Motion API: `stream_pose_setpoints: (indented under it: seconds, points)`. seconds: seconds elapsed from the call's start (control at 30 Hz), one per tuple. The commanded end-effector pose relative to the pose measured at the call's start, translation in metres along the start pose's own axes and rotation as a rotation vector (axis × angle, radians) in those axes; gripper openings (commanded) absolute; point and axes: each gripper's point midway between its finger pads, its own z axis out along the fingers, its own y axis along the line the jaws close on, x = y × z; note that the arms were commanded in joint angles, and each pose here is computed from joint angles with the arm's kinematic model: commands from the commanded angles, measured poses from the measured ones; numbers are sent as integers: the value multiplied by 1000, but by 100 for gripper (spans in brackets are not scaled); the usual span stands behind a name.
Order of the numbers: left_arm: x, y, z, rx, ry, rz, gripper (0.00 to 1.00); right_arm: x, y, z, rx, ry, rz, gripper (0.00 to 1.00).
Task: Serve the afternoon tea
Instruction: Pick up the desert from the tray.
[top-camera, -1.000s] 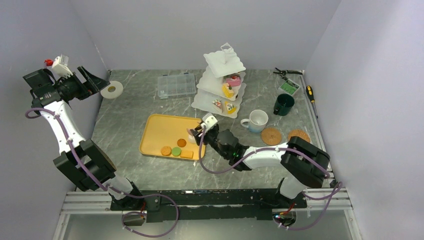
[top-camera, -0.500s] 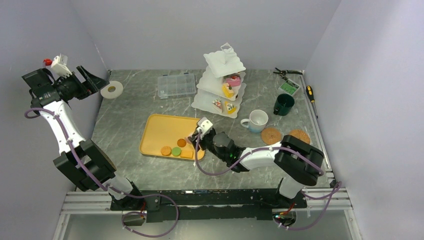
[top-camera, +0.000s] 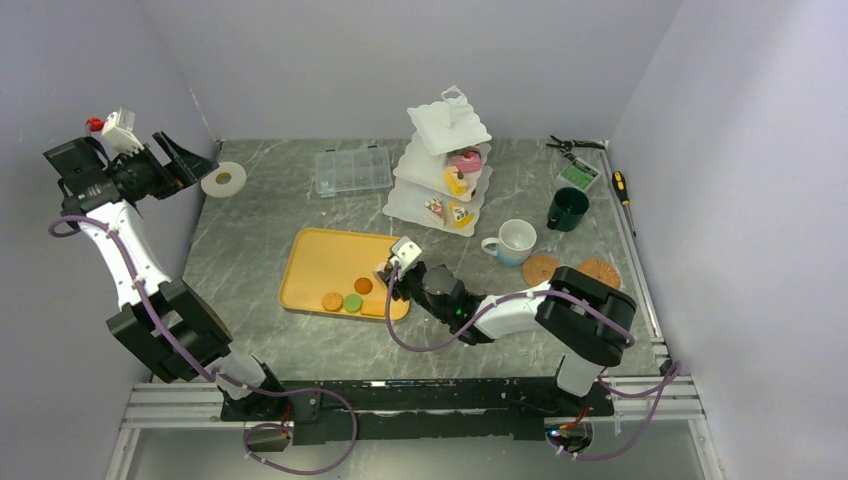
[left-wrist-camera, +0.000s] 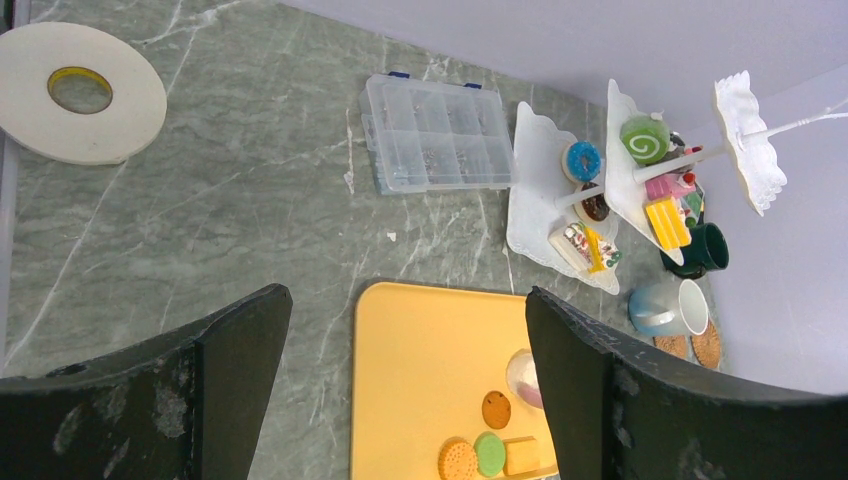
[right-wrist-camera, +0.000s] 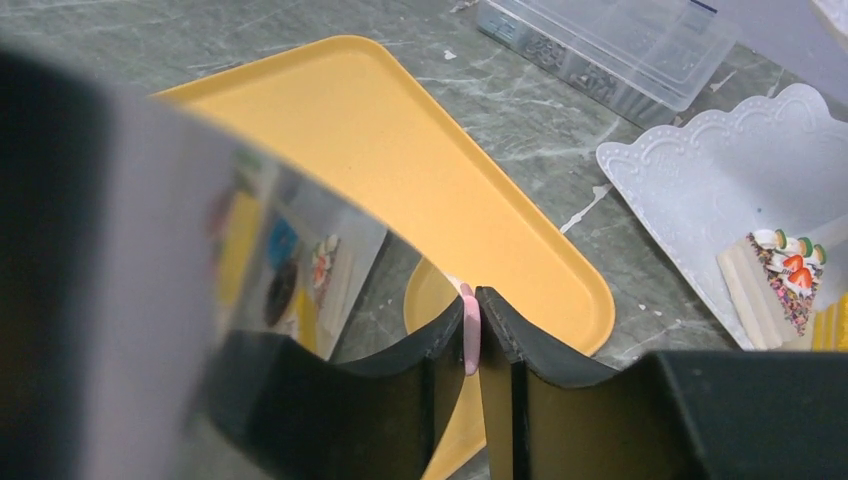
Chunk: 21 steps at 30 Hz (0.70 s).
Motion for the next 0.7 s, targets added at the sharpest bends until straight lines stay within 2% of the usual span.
stream_pose_setpoints:
  seconds: [0.0,0.17,0.37,0.53,0.67]
  points:
    - [-15,-10,-5,27,-32,41,93,-38,-9,4,31,-99,1,45]
    - [-14,-10,-6,27,-34,39,93,-71,-33,8,85,-167,-43,42]
    - [-15,-10,-7,23,-35,44,93,-98,-93,22,188,-234,-71,42]
    - [-16,-8,-5,23,-33,40,93,-98,-127,35,248,-242,-75,42]
    - [-15,-5,-4,20,-32,40,93,-90,-137,44,265,-232,-76,42]
